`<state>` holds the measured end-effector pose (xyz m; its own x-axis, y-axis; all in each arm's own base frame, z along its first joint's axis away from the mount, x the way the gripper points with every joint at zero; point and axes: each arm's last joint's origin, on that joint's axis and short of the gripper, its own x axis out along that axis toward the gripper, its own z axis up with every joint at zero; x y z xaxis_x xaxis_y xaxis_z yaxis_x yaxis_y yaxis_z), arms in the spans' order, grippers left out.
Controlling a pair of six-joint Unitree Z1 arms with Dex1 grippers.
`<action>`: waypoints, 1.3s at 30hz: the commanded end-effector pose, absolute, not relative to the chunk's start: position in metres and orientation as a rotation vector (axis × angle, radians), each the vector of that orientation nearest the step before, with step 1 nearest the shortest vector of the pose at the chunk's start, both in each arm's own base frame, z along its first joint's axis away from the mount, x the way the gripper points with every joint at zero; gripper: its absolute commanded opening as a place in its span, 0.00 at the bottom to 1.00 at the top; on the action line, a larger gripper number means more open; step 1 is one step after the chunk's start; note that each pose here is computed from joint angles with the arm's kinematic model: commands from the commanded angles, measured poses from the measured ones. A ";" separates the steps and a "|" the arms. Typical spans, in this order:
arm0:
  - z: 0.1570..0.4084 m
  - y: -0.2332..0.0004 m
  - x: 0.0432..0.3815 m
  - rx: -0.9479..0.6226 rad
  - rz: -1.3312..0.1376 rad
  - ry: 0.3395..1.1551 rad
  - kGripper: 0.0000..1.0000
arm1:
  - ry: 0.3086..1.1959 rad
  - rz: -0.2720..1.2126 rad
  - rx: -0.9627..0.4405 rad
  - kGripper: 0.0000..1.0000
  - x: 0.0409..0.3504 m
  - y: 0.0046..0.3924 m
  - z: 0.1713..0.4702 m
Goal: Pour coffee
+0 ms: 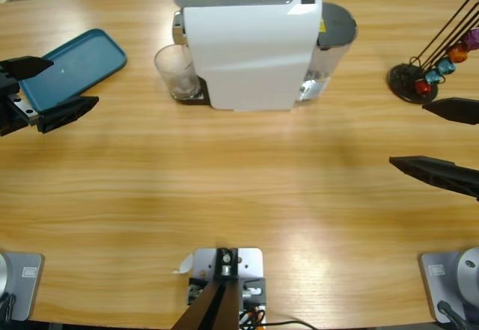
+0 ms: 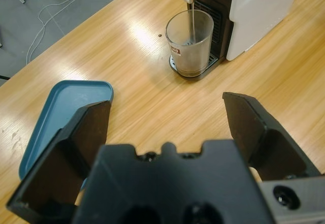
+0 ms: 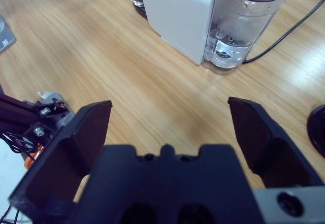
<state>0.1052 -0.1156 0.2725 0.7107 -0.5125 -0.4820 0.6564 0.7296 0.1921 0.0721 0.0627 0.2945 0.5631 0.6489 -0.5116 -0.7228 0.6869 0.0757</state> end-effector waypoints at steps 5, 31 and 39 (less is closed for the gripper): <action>0.257 -0.119 0.106 0.388 -0.684 0.474 0.95 | 0.583 0.807 -0.152 1.00 0.071 0.062 0.282; 0.238 -0.161 0.176 0.228 -0.745 0.559 0.95 | 0.613 0.725 -0.180 1.00 0.082 0.065 0.272; 0.224 -0.183 0.222 0.167 -0.793 0.566 0.95 | 0.610 0.724 -0.180 1.00 0.082 0.065 0.272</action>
<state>0.1912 -0.1614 0.2457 0.6183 -0.5928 -0.5161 0.6878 0.7258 -0.0097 0.0814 0.0646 0.2819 0.5986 0.5804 -0.5520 -0.6747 0.7368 0.0431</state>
